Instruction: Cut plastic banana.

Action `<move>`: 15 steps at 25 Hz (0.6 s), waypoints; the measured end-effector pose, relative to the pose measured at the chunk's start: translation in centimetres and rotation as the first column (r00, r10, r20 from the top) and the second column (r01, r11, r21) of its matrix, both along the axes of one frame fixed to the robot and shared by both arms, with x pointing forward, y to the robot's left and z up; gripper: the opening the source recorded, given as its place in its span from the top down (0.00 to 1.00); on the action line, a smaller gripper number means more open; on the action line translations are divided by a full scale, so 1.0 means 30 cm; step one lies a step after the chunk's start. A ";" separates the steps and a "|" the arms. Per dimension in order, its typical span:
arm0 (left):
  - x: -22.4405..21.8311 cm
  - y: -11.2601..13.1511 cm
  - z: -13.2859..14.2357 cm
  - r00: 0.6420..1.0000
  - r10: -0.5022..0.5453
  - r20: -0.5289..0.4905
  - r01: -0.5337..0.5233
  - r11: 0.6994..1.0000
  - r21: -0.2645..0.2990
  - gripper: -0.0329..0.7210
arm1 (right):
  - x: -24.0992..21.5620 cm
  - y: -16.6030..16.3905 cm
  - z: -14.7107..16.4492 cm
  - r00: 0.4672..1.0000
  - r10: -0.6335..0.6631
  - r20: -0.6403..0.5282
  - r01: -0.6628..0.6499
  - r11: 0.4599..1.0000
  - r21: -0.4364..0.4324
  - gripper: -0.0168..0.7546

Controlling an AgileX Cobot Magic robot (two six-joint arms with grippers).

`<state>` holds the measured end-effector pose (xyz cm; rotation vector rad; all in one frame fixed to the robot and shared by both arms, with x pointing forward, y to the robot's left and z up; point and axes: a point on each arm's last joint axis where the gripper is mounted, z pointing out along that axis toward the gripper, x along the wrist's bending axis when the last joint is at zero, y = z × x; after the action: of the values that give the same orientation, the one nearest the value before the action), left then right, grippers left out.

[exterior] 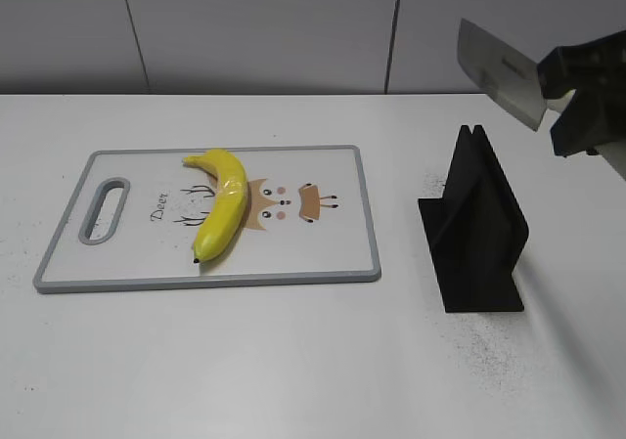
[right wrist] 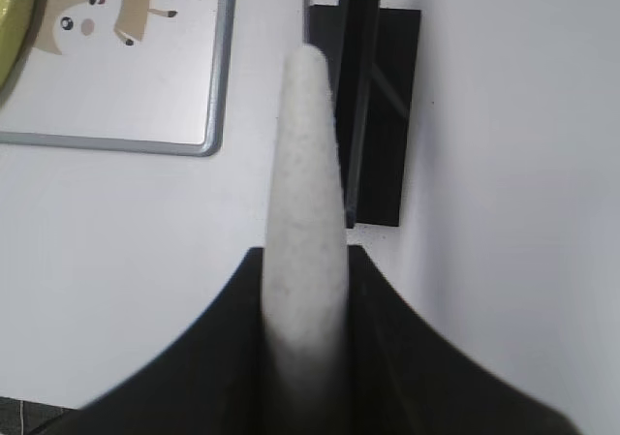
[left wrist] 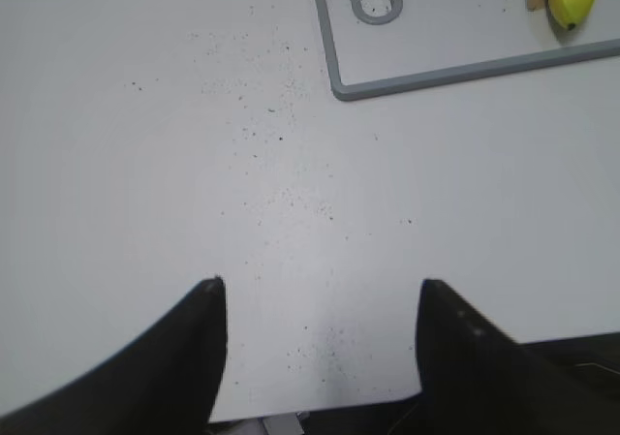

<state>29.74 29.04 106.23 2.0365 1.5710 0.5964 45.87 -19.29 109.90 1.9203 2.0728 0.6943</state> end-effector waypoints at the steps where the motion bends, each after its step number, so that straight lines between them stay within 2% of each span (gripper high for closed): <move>1: -0.015 0.001 -0.007 1.000 -0.001 0.004 0.001 1.000 0.000 0.17 | -0.008 -0.007 -0.002 1.000 -0.011 0.005 0.011 1.000 -0.001 0.77; 4: -0.051 0.004 -0.035 1.000 -0.002 -0.008 0.002 1.000 0.001 0.15 | -0.020 -0.016 -0.027 1.000 -0.023 -0.011 0.023 1.000 -0.013 0.77; 7: -0.079 0.006 -0.058 1.000 0.007 0.022 -0.007 1.000 -0.006 0.15 | -0.025 -0.018 -0.056 0.999 -0.027 -0.026 0.027 0.999 -0.017 0.77; 15: -0.158 0.020 -0.065 0.967 0.066 0.244 -0.055 0.997 -0.053 0.17 | -0.009 -0.011 -0.062 0.998 -0.055 0.031 0.054 0.998 0.030 0.77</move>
<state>24.99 29.63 104.28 1.8081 1.4891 0.7963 45.58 -19.62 108.05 1.9604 1.9946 0.7419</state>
